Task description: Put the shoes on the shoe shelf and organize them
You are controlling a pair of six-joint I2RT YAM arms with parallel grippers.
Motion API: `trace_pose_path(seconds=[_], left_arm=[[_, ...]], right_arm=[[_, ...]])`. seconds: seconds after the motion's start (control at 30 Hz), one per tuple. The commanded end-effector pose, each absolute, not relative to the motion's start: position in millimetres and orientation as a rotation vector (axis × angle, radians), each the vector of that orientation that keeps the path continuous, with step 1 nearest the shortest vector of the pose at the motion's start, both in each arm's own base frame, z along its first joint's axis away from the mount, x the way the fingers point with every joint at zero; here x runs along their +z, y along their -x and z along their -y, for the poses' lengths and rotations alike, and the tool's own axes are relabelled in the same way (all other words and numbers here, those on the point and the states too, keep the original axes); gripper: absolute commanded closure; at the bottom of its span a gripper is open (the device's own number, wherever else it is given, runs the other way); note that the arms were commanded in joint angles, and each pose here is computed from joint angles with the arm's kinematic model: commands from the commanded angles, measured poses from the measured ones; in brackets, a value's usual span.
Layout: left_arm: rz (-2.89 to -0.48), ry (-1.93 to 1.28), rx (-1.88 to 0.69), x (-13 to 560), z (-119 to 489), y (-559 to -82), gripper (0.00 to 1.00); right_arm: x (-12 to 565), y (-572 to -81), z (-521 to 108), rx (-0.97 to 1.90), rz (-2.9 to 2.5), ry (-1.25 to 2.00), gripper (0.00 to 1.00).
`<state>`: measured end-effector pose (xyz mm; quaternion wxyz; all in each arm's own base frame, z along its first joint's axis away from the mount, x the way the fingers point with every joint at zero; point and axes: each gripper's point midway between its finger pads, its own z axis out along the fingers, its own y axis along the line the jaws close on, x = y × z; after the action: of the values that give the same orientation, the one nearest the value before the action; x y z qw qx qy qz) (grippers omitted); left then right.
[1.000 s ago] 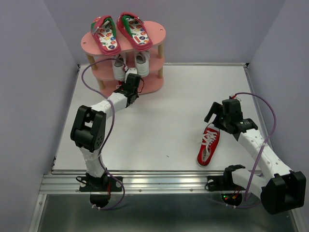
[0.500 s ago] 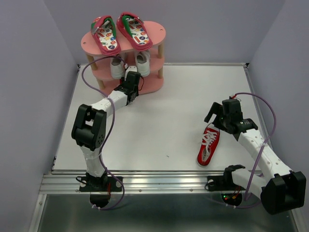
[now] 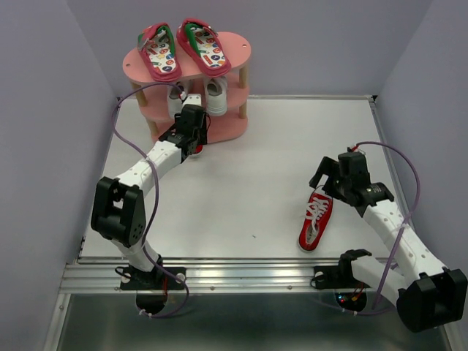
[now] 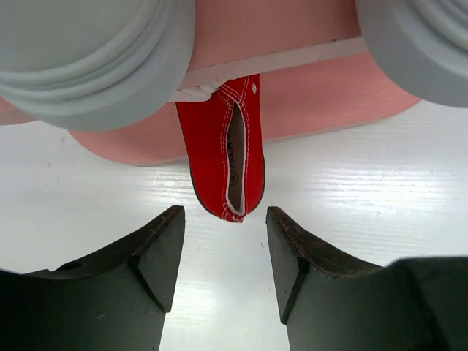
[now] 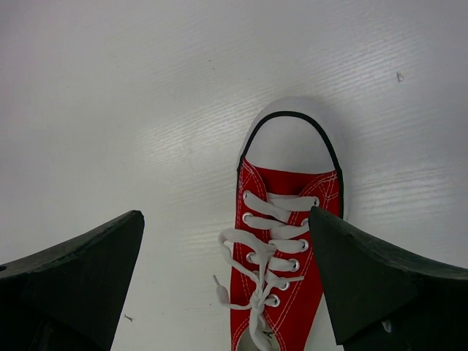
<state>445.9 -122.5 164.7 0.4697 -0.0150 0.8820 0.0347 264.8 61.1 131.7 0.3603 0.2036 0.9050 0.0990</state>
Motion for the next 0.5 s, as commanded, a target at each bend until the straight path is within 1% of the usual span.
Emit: trace_pose_path(seconds=[0.0,0.2,0.37,0.47], left_arm=[[-2.15,0.026,0.034,183,122,-431,0.4],[-2.163,0.007,-0.024,191,125,-416,0.4],[-2.17,0.01,-0.039,193,125,-410,0.39],[-2.181,0.007,-0.04,188,126,-409,0.39]], right_arm=[[140,-251,-71,0.282,-2.352,-0.531,0.0],[107,-213,-69,0.238,-2.487,-0.747,0.0],[104,-187,-64,0.201,-2.546,-0.827,0.0],[105,-180,-65,0.204,-2.565,-0.823,0.0]])
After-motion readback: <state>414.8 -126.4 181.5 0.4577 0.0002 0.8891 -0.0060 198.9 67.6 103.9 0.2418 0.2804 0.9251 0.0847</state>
